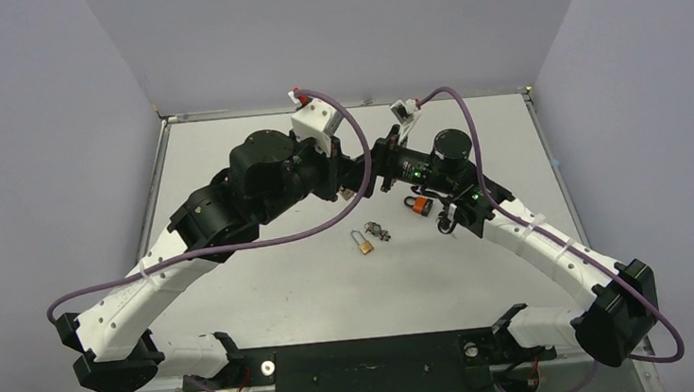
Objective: Lock with the key
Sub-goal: Lock the lock.
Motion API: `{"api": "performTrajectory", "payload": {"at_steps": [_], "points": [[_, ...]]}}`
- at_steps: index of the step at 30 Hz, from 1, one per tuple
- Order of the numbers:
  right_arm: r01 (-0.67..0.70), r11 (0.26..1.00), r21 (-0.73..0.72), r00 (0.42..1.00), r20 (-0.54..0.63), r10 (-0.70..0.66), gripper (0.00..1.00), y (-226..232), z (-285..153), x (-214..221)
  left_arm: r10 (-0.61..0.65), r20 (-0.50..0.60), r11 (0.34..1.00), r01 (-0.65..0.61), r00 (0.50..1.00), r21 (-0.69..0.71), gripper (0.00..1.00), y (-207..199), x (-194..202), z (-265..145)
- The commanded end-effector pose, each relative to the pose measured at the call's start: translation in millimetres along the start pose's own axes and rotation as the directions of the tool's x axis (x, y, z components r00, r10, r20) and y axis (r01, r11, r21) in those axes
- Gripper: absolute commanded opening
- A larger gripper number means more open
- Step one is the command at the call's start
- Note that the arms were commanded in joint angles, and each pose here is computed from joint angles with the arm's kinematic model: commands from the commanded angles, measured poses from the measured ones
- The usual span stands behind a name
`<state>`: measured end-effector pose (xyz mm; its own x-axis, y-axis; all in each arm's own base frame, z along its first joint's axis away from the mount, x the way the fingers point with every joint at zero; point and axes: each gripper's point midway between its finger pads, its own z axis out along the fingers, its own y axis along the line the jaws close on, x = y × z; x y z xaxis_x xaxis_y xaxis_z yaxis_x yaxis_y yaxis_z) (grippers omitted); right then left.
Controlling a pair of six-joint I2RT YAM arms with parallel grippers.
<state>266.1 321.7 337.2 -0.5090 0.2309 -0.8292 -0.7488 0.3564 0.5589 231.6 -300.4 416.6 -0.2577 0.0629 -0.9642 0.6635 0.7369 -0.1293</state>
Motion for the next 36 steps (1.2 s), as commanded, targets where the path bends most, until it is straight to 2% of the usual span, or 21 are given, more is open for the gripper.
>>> {"api": "performTrajectory", "payload": {"at_steps": [1, 9, 14, 18, 24, 29, 36], "points": [[0.05, 0.996, -0.073, 0.999, -0.018, -0.051, 0.79, 10.6, -10.3, 7.7, -0.116, 0.31, 0.979, 0.055, 0.944, 0.199, 0.0, -35.8, -99.1, -25.5], [0.051, 0.994, -0.097, 0.999, 0.001, -0.051, 0.8, 12.7, -17.8, 1.0, -0.106, 0.302, 0.982, 0.051, 0.947, 0.183, 0.0, -29.6, -96.3, -24.6], [0.025, 0.998, 0.059, 0.996, 0.08, -0.03, 0.8, -10.8, -25.2, -20.0, -0.107, 0.301, 0.986, 0.063, 0.948, 0.152, 0.0, -22.0, -94.7, -24.7], [0.015, 0.996, 0.093, 0.993, 0.115, -0.026, 0.8, -7.6, -27.3, -30.9, -0.121, 0.292, 0.992, 0.107, 0.949, 0.062, 0.0, -5.8, -85.0, -15.0], [-0.048, 0.988, 0.15, 0.995, 0.089, 0.035, 0.8, -12.1, -21.3, -32.4, -0.133, 0.314, 0.981, 0.171, 0.94, -0.094, 0.0, 21.4, -67.9, 1.8], [-0.1, 0.975, 0.197, 0.993, 0.087, 0.084, 0.8, -21.5, -19.5, -29.3, -0.106, 0.298, 0.975, 0.159, 0.949, -0.158, 0.0, 29.0, -52.7, 16.0], [-0.101, 0.966, 0.236, 0.993, 0.082, 0.084, 0.8, -40.1, -26.3, -20.6, -0.083, 0.278, 0.969, 0.143, 0.957, -0.202, 0.0, 35.4, -47.6, 21.8]]}}
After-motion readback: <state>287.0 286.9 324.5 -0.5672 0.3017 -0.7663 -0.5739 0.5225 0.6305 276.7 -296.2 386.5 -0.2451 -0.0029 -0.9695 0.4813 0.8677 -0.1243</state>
